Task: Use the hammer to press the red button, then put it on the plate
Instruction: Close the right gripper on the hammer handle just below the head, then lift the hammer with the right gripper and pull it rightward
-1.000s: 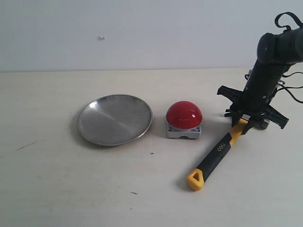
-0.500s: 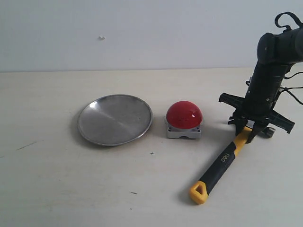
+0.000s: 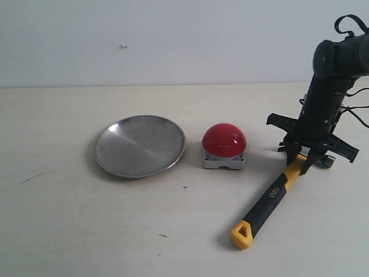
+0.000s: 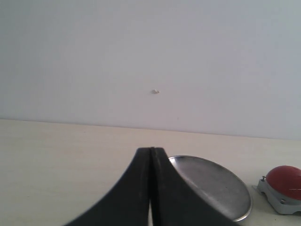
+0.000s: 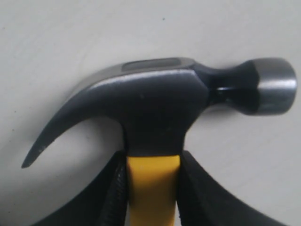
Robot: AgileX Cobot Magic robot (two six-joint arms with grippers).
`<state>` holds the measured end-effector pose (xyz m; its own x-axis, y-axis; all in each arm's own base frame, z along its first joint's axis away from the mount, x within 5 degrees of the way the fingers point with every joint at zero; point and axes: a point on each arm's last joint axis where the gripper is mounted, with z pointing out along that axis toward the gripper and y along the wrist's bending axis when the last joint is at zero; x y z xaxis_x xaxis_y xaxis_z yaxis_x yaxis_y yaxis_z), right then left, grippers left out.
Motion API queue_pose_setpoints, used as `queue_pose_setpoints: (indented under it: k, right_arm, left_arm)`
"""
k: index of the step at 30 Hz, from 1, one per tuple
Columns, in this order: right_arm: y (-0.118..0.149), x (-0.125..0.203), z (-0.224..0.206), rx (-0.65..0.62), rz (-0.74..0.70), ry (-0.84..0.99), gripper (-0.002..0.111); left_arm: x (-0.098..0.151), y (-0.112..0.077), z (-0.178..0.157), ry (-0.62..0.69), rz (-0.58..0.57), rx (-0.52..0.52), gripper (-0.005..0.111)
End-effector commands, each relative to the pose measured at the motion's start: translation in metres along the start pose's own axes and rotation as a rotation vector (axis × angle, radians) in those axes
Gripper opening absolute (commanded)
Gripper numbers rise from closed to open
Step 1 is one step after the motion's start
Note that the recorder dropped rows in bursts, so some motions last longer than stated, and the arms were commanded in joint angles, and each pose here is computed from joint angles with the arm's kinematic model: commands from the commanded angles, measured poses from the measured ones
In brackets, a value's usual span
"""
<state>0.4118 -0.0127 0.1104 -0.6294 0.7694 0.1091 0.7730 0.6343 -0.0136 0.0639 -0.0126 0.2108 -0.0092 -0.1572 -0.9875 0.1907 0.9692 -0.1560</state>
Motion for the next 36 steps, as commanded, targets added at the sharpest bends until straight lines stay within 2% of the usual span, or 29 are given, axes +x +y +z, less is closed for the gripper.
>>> queue_pose_setpoints:
  k: [1, 4, 9, 18, 21, 25, 30, 36]
  right_arm:
    - [-0.001, -0.002, 0.006, 0.016, -0.018, -0.007, 0.0]
    - [-0.004, -0.004, 0.006, 0.054, -0.111, -0.033, 0.0]
    - [-0.012, -0.013, 0.005, 0.164, -0.378, -0.099, 0.0]
    - [-0.022, -0.016, 0.002, 0.289, -0.436, -0.108, 0.0]
    - [-0.022, -0.02, 0.003, 0.295, -0.47, -0.147, 0.0]
    - [-0.023, -0.019, 0.002, 0.321, -0.556, -0.122, 0.0]
    - [-0.029, -0.014, 0.005, 0.372, -0.758, 0.005, 0.0]
    - [-0.026, -0.016, 0.008, 0.35, -0.79, -0.021, 0.0]
  left_arm:
    - [0.0, -0.001, 0.0, -0.006, -0.002, 0.01, 0.0]
    - [0.0, -0.001, 0.0, -0.006, -0.002, 0.01, 0.0]
    - [0.0, -0.001, 0.0, -0.006, -0.002, 0.01, 0.0]
    - [0.0, -0.001, 0.0, -0.006, -0.002, 0.01, 0.0]
    - [0.0, -0.001, 0.0, -0.006, -0.002, 0.01, 0.0]
    - [0.0, -0.001, 0.0, -0.006, -0.002, 0.01, 0.0]
    - [0.0, -0.001, 0.0, -0.006, -0.002, 0.01, 0.0]
    - [0.0, -0.001, 0.0, -0.006, -0.002, 0.01, 0.0]
